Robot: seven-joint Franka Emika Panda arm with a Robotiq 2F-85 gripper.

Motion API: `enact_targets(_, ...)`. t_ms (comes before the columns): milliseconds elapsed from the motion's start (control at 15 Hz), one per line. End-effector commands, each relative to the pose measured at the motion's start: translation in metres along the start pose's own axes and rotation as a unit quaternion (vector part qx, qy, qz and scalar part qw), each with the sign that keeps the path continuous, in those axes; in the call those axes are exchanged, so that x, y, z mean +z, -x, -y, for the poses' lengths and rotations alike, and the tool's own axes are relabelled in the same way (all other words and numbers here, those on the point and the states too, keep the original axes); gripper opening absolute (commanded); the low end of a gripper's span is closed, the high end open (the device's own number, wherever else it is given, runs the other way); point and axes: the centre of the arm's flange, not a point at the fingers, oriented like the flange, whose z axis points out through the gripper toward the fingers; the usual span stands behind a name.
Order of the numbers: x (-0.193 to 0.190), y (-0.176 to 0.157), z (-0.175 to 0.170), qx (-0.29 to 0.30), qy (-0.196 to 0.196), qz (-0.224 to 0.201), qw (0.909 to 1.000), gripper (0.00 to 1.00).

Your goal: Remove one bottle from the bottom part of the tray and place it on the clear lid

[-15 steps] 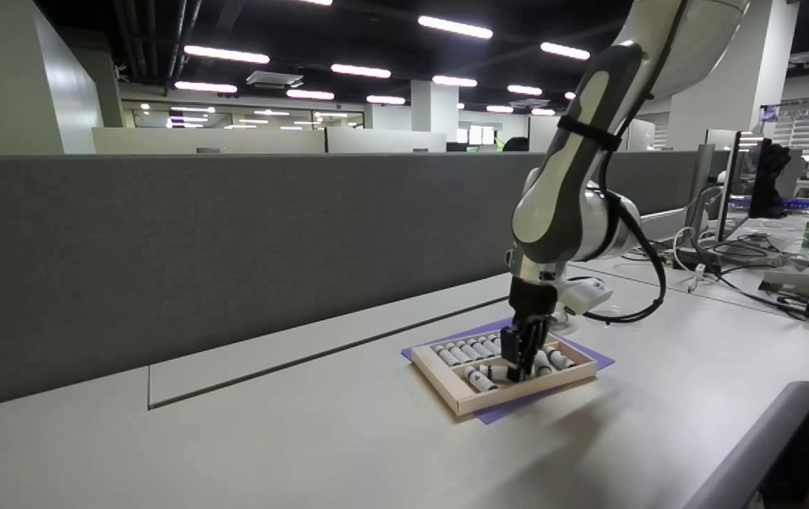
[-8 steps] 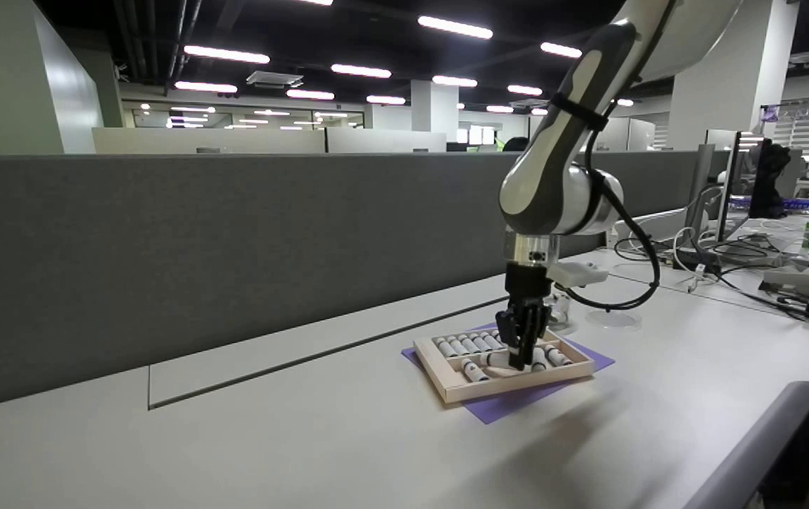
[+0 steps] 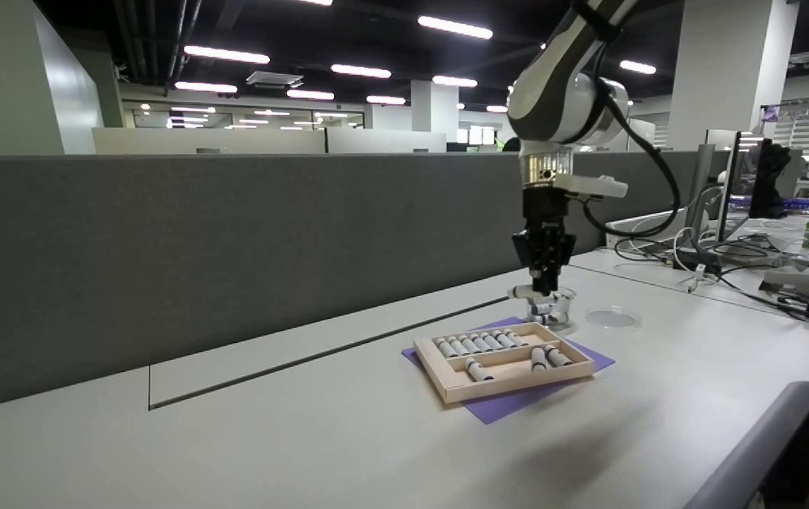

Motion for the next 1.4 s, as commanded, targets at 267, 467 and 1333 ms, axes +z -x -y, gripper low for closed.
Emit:
enact_targets(267,-0.039,0.072,-0.111,0.154,0.069,-0.057,0.9840,0.06)
enact_targets(467,-0.012,0.090,-0.152,0.196,0.086,-0.092,0.9726,0.06)
enact_targets(1333,0.013,0.071,-0.275,0.324,0.122,-0.130,0.9291,0.06)
